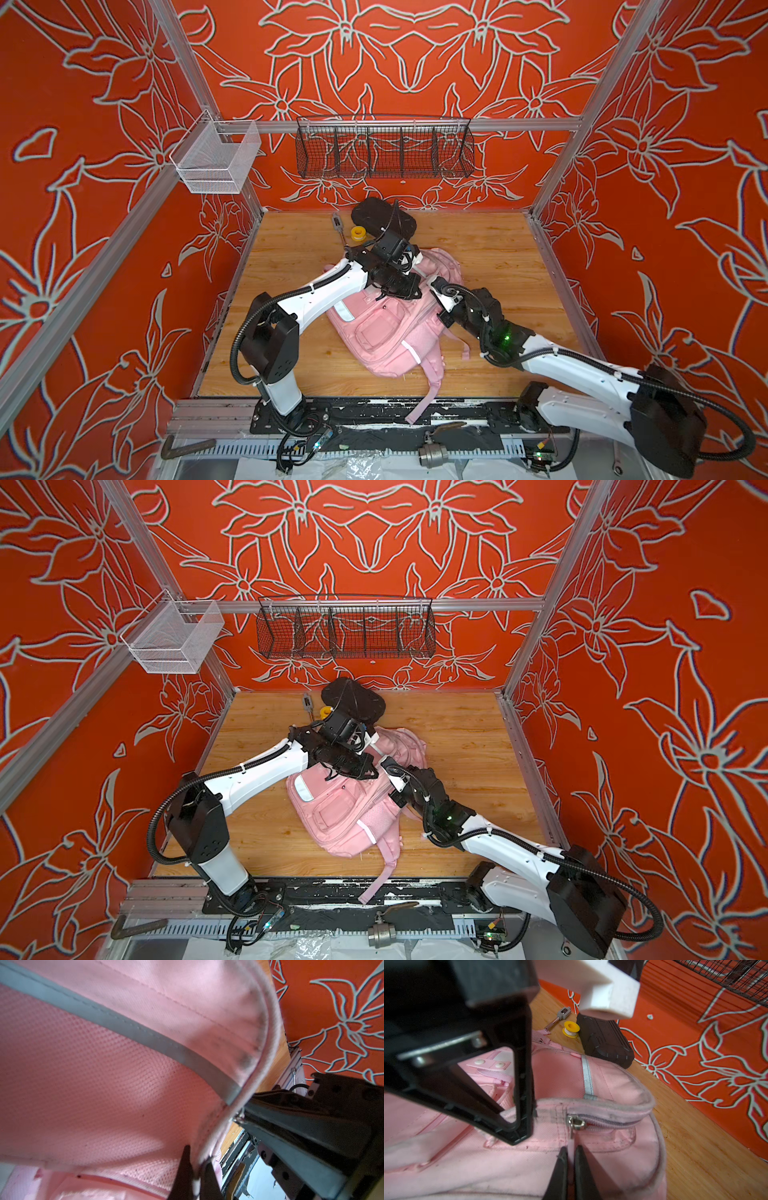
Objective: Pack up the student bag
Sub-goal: 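Pull the zipper along the pocket with the right gripper while the left holds it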
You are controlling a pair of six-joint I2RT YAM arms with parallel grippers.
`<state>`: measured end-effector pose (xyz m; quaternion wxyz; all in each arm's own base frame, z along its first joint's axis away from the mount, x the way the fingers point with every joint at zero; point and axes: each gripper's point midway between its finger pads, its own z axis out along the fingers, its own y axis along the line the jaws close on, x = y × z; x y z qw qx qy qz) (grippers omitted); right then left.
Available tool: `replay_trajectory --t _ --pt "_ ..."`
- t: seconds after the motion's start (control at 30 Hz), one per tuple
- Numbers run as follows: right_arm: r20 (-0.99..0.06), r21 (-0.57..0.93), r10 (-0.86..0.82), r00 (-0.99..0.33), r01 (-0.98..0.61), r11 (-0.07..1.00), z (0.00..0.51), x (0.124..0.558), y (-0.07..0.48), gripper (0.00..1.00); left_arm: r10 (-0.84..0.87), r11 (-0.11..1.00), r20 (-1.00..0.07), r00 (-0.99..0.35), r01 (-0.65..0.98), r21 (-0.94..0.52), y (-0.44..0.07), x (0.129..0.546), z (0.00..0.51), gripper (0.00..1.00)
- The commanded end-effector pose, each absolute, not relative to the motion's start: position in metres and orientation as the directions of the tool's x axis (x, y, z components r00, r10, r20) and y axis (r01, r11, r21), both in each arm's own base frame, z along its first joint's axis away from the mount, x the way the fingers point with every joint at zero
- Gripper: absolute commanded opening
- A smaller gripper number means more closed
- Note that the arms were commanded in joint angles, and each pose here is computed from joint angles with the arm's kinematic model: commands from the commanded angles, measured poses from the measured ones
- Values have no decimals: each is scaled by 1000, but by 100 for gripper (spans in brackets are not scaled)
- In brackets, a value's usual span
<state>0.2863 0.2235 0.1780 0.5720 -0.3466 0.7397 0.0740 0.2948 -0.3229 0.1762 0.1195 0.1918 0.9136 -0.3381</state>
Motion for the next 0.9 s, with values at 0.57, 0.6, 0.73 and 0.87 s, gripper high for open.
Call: replay_trajectory --t 0.57,0.6,0.73,0.87 --pt "-886 -91 -269 -377 -429 899 175 320 161 0 474 702 -259 -842 538 -467 -288 247 181 0" --pt "-884 -85 -267 -384 -428 900 176 322 160 0 492 693 -275 -826 563 -451 -289 249 182 0" --pt "-878 -100 -278 -388 -421 902 182 316 153 0 620 604 -366 -694 720 -342 -306 258 195 0" --pt "-866 -132 -294 -406 -381 915 184 303 136 0 732 474 -419 -537 843 -252 -332 261 201 0"
